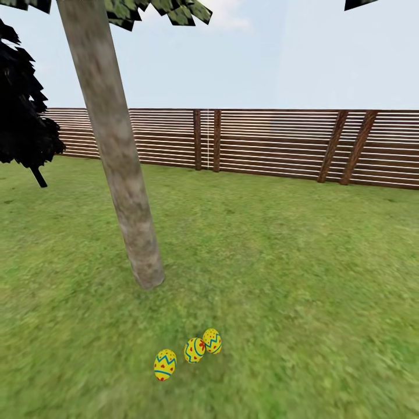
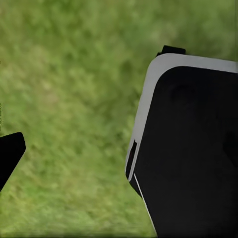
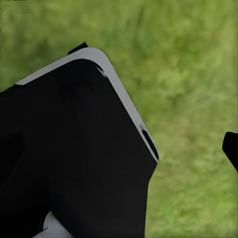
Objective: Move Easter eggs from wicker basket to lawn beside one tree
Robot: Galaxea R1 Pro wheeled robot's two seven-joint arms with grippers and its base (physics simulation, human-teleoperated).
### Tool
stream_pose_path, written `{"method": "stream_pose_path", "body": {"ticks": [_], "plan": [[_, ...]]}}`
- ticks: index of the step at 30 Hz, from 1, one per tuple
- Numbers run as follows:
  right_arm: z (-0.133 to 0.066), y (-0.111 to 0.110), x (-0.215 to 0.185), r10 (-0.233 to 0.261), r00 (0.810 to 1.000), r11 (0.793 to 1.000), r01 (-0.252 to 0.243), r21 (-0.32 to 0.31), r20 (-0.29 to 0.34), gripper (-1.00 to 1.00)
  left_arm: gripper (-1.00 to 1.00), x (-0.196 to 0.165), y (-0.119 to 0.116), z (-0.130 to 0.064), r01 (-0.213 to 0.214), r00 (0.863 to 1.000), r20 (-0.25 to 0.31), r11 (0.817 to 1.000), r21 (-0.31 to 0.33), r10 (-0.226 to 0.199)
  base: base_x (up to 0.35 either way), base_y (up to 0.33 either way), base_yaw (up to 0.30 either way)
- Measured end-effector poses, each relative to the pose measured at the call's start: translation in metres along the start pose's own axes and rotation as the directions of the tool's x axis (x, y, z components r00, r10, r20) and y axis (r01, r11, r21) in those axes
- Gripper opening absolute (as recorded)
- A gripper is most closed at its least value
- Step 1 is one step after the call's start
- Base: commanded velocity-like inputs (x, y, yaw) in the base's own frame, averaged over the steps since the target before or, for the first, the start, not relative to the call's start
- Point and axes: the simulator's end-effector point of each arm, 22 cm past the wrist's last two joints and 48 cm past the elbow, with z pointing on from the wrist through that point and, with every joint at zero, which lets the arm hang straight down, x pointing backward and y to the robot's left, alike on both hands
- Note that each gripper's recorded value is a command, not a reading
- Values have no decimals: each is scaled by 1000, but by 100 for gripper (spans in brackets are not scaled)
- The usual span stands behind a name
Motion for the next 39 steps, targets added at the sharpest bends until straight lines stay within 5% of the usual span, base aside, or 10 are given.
{"method": "stream_pose_path", "body": {"ticks": [8, 39], "plan": [[-8, -1, 1, -14, 1000, 1000, 14, -4, 0, 100, 100, 23, 4, -9, -47, 999, -26, 999, 3, 47, 0, 0, 0], [-33, -9, 10, -50, 999, 999, 50, -8, -3, 100, 100, 79, 2, -40, -58, 994, -87, 998, 18, 60, 0, 0, 0]]}}
